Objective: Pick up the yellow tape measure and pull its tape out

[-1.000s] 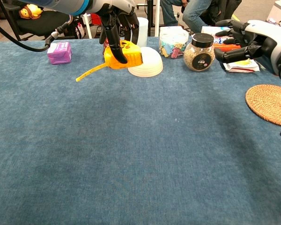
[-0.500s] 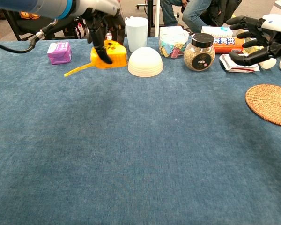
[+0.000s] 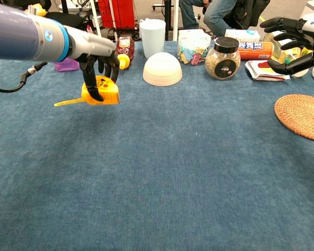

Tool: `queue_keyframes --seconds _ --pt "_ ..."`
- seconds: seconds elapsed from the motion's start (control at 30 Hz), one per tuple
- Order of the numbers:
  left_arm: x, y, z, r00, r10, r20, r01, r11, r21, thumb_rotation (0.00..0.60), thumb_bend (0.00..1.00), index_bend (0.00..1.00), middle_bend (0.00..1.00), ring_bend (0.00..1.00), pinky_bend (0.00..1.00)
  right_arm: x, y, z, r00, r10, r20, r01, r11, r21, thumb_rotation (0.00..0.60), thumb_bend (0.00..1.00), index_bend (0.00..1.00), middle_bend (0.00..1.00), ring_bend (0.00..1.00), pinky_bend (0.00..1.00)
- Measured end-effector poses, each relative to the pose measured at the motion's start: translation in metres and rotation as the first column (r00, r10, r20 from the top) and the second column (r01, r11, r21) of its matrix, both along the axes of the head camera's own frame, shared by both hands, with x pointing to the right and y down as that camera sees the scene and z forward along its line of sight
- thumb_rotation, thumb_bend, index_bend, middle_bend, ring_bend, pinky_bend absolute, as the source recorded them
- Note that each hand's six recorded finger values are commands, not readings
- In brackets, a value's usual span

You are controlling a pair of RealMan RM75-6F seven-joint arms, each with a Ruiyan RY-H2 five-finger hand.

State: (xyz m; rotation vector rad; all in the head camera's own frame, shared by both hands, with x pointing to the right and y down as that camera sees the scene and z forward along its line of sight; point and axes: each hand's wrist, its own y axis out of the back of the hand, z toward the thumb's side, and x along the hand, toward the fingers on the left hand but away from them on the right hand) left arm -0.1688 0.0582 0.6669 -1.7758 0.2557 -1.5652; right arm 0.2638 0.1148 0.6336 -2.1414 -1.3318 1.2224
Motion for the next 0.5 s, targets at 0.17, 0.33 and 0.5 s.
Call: queue_keyframes --seconds 0.17,0.33,0.5 --pt "-0.010 0.005 0.007 0.999 0.002 0.045 -0.001 1.000 -0.026 0.600 0.14 0.20 0.06 0.01 0.21 0.002 0.000 0.001 1.000 0.005 0.000 -0.005 1.000 0.000 0.600 0.50 0.00 0.05 0.01 0.07" --pt "-0.017 0.007 0.009 0.997 -0.005 0.079 0.009 0.999 -0.050 0.600 0.08 0.06 0.00 0.00 0.15 0.002 0.000 0.001 1.000 0.004 0.000 -0.004 1.000 -0.001 0.600 0.50 0.00 0.05 0.01 0.07" --pt "-0.019 0.005 0.007 0.997 -0.010 0.081 0.014 0.999 -0.049 0.600 0.08 0.02 0.00 0.00 0.14 0.003 -0.001 0.001 1.000 0.007 -0.002 -0.007 1.000 0.002 0.600 0.50 0.00 0.05 0.01 0.07"
